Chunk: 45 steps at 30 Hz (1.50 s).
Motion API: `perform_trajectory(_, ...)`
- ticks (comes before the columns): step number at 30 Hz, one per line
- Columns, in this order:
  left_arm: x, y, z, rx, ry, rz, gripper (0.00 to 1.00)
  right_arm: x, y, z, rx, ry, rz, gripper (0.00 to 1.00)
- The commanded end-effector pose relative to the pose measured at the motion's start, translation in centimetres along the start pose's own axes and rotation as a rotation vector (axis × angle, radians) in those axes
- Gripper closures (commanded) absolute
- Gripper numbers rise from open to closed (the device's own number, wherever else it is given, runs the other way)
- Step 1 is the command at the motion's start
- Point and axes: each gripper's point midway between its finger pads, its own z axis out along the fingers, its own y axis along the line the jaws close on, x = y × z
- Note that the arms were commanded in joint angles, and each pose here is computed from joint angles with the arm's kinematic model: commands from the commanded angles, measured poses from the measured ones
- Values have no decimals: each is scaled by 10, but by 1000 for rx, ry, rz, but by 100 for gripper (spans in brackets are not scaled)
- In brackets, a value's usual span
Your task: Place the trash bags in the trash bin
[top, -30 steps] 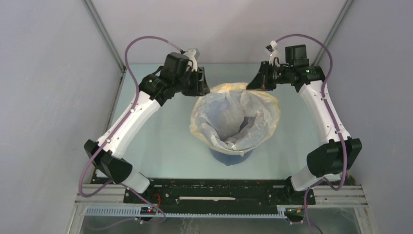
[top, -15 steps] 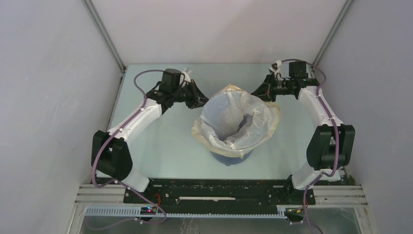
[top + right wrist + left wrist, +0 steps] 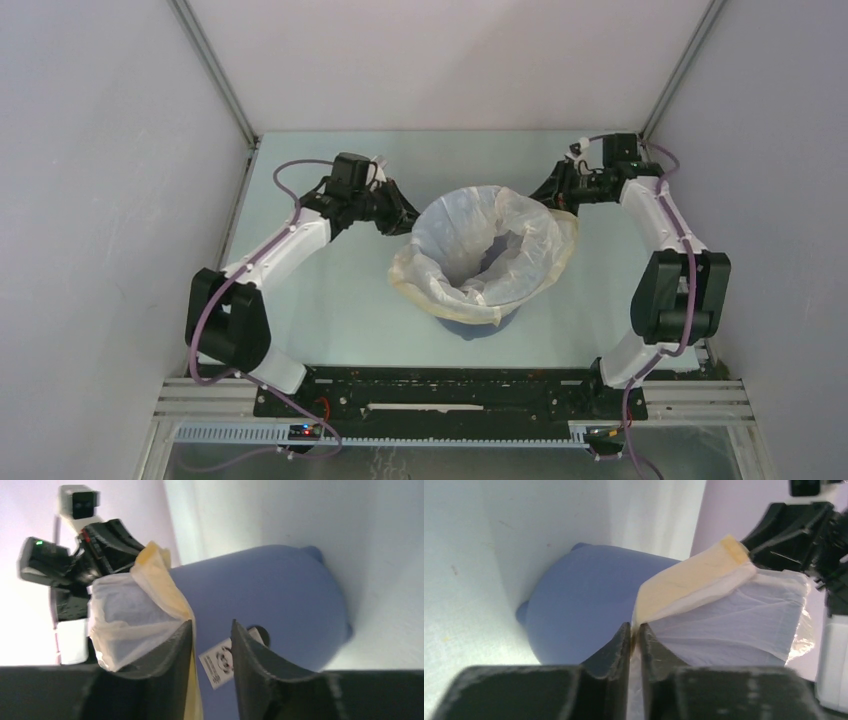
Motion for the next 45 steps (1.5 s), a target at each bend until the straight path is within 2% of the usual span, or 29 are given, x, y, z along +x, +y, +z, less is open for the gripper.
perform_trajectory(1,-12,-23,-36,-48,-83,153,73,3,11,-38,174,-99,-159,54)
perform_trajectory(4,-19,-38,-63,-82,-151,217,52,7,20,-57,253,-167,-184,49)
perform_trajectory(7,-22,-46,-88,-88,-222,250,32,11,38,-84,324,-271,-235,40)
perform_trajectory(11,-19,-34,-107,-101,-268,222,19,24,50,-123,434,-405,-279,35)
perform_trajectory(15,5,-18,-116,-70,-259,142,14,52,56,-136,398,-464,-251,33)
perform_trajectory(19,31,-9,-107,70,-231,5,13,85,65,-139,263,-518,-219,33)
perform_trajectory(23,48,7,-97,141,-205,-99,12,100,44,-132,254,-519,-191,27)
perform_trajectory(25,53,12,-91,177,-182,-141,12,104,35,-124,231,-480,-162,27)
perform_trajectory(29,63,32,-79,160,-143,-181,20,107,34,-113,151,-461,-150,29)
perform_trajectory(34,68,41,-71,156,-111,-201,34,107,12,-107,201,-457,-111,36)
perform_trajectory(37,65,31,-72,179,-101,-180,26,107,2,-109,251,-460,-118,32)
perform_trajectory(39,65,26,-73,197,-91,-169,24,106,2,-105,223,-450,-116,32)
perform_trajectory(40,65,26,-71,201,-80,-169,26,105,0,-100,204,-442,-103,33)
perform_trajectory(45,68,33,-59,187,-34,-186,56,102,-6,-88,158,-414,-85,53)
